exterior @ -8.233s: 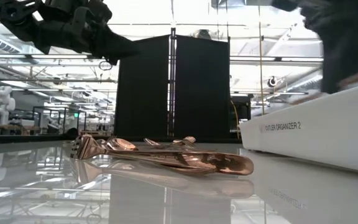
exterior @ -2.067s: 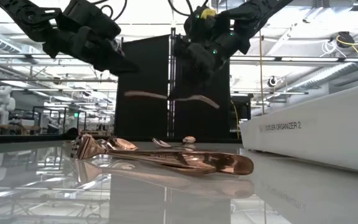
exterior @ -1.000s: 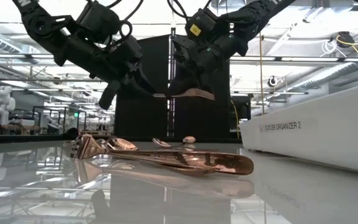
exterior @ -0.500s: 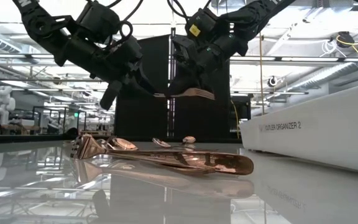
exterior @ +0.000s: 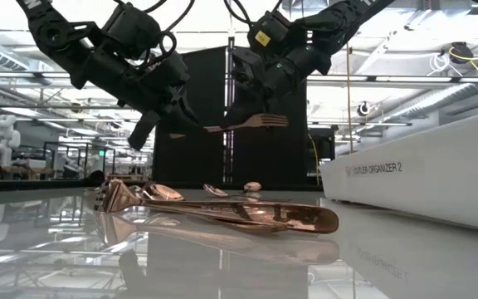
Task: Sort silverware
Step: Put the middle brown in the white silverware organizer
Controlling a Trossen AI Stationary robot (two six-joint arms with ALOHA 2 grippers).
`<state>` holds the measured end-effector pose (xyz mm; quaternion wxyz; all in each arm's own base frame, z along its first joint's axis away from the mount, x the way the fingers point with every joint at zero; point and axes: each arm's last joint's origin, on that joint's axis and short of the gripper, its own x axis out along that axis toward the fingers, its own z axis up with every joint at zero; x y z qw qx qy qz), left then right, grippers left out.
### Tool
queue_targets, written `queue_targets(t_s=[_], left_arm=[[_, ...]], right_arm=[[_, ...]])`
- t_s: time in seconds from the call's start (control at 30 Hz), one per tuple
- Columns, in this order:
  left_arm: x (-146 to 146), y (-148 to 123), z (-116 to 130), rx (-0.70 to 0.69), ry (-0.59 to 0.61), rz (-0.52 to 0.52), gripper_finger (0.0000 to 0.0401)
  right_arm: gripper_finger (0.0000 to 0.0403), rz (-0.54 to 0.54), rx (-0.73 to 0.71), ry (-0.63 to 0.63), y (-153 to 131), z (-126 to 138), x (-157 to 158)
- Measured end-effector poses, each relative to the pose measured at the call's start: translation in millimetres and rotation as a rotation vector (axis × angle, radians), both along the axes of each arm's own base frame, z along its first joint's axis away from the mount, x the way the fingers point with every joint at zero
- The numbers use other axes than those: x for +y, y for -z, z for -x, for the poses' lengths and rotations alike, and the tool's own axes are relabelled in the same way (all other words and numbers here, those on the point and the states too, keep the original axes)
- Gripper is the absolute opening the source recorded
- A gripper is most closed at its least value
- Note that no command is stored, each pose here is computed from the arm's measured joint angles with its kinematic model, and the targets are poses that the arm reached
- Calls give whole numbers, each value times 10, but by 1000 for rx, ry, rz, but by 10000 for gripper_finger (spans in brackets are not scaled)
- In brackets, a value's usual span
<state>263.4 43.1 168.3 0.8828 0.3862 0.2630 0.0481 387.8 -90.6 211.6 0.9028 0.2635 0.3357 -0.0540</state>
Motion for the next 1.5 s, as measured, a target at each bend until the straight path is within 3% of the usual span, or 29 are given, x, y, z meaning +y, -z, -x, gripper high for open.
queue_targets(t_s=[0.23,0.4,0.6,0.77,0.87,0.97,1.07,1.23,1.4,1.5], left_arm=[[0,-5,-2,-6,-4,-1,8],[5,28,16,35,-12,3,7],[179,3,78,6,-221,47,7],[424,-66,325,-57,-326,219,6],[578,-154,495,-213,-243,417,6],[656,-289,605,-468,-33,615,6],[601,-417,632,-664,157,725,6],[390,-461,486,-742,317,782,6],[294,-450,331,-770,303,767,6],[258,-467,290,-777,322,748,6]], right_arm=[[31,72,-17,-41,-31,17,-47],[69,147,-84,-33,-297,142,-170],[85,305,-70,44,-673,420,-170],[84,428,-79,128,-762,729,-32],[82,458,-213,143,-727,883,90],[82,475,-403,174,-619,989,165],[82,478,-594,217,-500,1054,196],[83,484,-752,230,-435,978,178],[114,423,-815,7,-520,666,210],[144,423,-779,-54,-551,472,241]])
